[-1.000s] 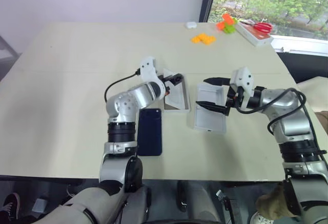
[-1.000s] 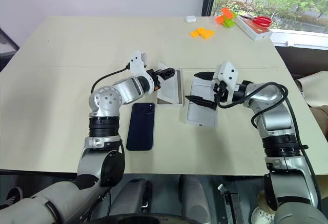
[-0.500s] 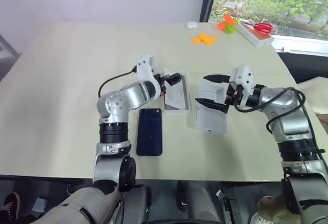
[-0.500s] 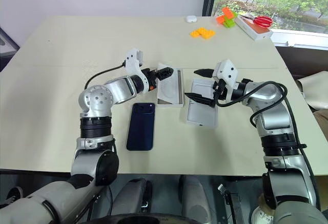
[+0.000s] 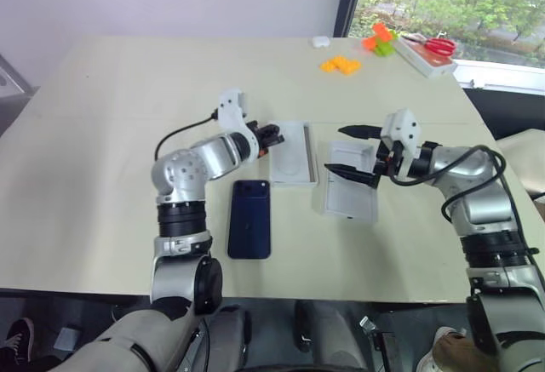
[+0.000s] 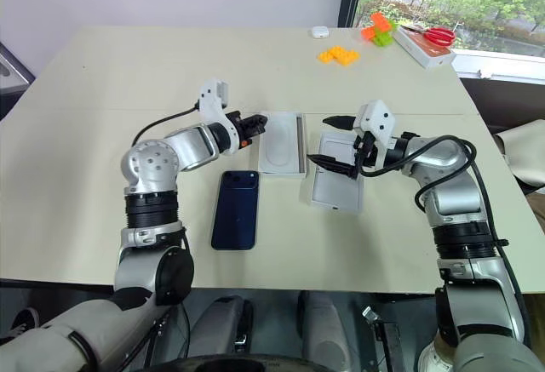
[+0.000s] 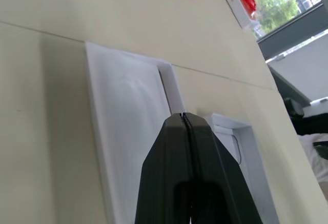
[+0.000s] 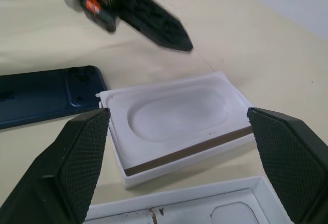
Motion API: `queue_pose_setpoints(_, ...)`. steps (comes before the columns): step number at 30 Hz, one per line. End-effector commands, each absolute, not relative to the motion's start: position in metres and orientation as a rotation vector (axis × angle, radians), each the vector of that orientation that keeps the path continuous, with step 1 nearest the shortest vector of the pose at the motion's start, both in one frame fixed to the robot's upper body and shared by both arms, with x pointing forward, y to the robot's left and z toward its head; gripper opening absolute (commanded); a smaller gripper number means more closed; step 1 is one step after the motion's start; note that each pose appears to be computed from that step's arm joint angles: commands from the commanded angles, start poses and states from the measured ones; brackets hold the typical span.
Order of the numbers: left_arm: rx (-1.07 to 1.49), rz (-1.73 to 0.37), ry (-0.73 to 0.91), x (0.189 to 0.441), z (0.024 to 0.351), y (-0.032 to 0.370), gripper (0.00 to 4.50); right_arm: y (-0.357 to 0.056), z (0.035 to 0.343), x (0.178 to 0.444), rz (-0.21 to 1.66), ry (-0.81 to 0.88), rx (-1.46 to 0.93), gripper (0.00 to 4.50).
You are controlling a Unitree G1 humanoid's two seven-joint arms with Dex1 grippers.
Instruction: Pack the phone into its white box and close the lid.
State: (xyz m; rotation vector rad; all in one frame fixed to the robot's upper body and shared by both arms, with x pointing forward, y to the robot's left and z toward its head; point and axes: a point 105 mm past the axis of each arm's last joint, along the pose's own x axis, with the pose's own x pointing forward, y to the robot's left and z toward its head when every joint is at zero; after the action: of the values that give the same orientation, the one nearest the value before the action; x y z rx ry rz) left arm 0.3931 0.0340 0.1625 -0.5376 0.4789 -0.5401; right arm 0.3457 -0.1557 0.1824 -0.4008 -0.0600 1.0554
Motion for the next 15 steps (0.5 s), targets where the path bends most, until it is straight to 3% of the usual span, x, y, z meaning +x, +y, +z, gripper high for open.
queue_pose_setpoints(1, -0.467, -0.506, 0.527, 0.399, 0.151, 0.026, 0.06, -0.153, 0.196, 0.346, 1.053, -0.120, -0.427, 4.50)
queue_pose_setpoints(15, -0.369, -0.571, 0.686, 0.404, 0.131, -0.021, 0.06, -0.157, 0.197, 0.347, 1.016, -0.127, -0.442, 4.50)
